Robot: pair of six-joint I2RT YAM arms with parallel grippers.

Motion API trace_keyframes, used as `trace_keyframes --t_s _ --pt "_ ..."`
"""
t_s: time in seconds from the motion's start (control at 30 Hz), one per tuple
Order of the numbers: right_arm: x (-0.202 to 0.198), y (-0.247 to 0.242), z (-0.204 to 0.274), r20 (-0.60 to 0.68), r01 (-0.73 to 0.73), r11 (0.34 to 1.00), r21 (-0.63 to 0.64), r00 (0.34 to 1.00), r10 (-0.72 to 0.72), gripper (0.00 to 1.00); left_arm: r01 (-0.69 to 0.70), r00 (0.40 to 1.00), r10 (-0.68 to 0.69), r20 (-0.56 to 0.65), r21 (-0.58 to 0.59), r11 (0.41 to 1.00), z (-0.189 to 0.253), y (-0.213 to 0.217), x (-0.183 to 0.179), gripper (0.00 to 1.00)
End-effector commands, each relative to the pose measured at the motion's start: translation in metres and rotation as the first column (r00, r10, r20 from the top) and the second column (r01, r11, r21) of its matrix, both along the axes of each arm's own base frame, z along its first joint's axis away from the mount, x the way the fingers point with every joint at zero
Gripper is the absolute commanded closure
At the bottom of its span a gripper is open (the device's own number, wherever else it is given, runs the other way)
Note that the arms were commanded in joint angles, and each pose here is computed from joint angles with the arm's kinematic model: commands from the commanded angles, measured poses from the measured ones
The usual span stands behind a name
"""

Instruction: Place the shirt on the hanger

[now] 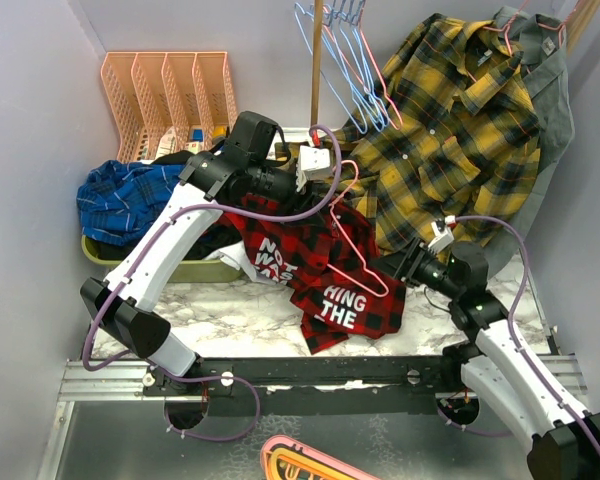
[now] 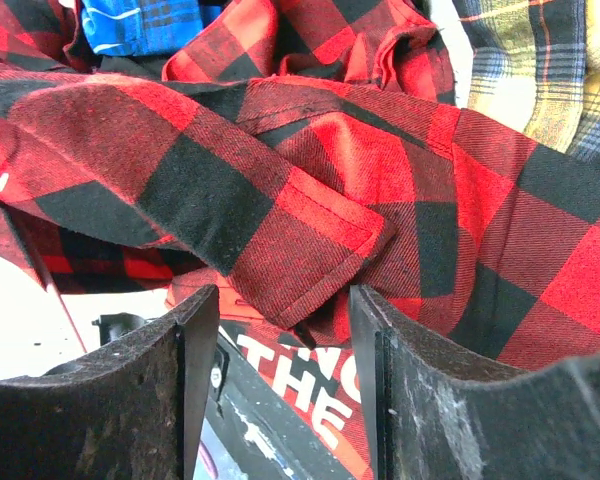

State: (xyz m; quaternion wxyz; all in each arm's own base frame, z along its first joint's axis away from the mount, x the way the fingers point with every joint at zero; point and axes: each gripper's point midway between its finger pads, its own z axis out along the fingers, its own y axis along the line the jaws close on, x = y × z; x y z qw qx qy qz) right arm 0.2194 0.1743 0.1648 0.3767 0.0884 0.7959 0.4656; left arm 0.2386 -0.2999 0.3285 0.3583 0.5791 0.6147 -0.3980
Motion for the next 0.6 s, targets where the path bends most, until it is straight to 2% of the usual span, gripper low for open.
trace_keyframes --t_s 0.0,0.13,0.2,0.27,0.4,0.43,0.57 --pt "0.003 0.004 0.011 0.047 -0.033 0.999 0.004 0.998 0.033 0.46 -0.010 0.998 0.012 0.054 -0.038 0.999 0.017 0.000 0.005 1.00" --pt "0.004 0.007 0.011 0.046 -0.040 0.999 0.031 0.998 0.038 0.51 -0.010 0.998 0.012 0.054 -0.042 0.999 0.018 0.000 0.004 1.00" --pt "0.007 0.010 0.015 0.059 -0.046 0.998 0.043 0.997 0.044 0.57 -0.006 0.999 0.008 0.051 -0.045 0.999 0.019 0.000 0.003 1.00" --pt "0.011 0.010 0.017 0.065 -0.045 0.998 0.038 0.997 0.043 0.67 -0.003 0.999 0.005 0.045 -0.047 0.999 0.018 -0.001 0.002 1.00" --pt "0.017 0.005 0.019 0.073 -0.015 1.000 -0.002 0.997 0.015 0.95 -0.010 0.999 0.012 0.039 -0.041 0.999 0.015 -0.002 0.005 1.00" --pt "0.019 0.003 0.018 0.074 0.000 1.000 -0.014 0.997 0.002 0.99 -0.015 0.999 0.017 0.045 -0.039 0.999 0.016 -0.001 0.007 1.00" --pt "0.018 -0.006 0.012 0.068 0.043 0.997 -0.057 0.997 -0.039 0.99 -0.056 0.995 0.058 0.087 -0.020 0.998 0.017 0.002 0.015 1.00"
